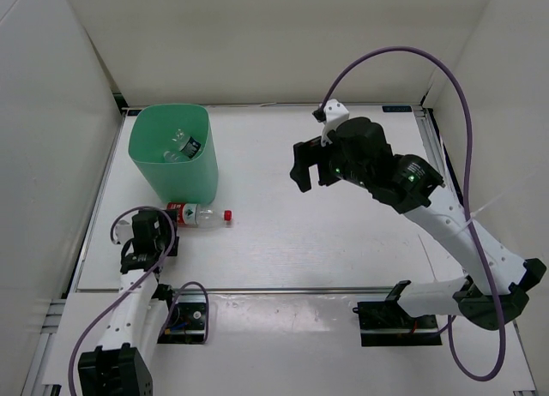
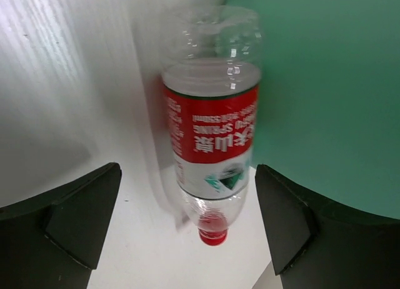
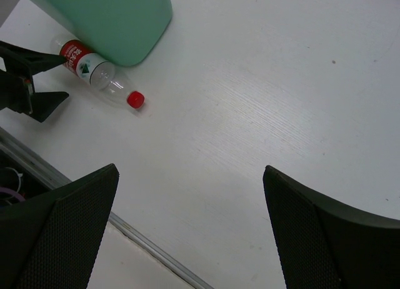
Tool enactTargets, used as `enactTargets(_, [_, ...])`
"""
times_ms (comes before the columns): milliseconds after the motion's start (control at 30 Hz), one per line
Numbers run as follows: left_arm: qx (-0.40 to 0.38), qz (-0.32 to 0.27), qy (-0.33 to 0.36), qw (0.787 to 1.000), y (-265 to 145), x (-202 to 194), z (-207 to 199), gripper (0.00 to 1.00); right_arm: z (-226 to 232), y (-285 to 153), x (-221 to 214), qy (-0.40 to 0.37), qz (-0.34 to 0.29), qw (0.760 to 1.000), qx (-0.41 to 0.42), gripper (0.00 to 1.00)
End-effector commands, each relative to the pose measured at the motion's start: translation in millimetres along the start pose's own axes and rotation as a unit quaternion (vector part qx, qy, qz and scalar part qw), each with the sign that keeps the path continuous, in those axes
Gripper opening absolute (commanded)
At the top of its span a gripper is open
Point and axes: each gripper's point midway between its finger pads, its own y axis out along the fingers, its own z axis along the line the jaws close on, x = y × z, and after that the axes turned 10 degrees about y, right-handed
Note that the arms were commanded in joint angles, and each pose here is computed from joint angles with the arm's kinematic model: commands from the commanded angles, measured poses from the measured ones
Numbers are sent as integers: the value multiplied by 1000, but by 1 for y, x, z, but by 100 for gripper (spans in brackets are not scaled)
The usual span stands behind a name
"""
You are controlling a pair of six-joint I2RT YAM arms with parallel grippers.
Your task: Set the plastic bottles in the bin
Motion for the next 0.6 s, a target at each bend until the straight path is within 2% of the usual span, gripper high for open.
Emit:
enactTargets(0, [-32,2,6,999,7,0,-11,99,3,-19,11,6,-24,999,20,100])
enactTargets(267, [-34,7,41,999,25,8,-26,99,-2,-22,1,12,-15,1000,17,100])
enactTargets(567, [5,45,63,997,48,-2,-22,99,-8,-17,-13,14,10,1000,14,100])
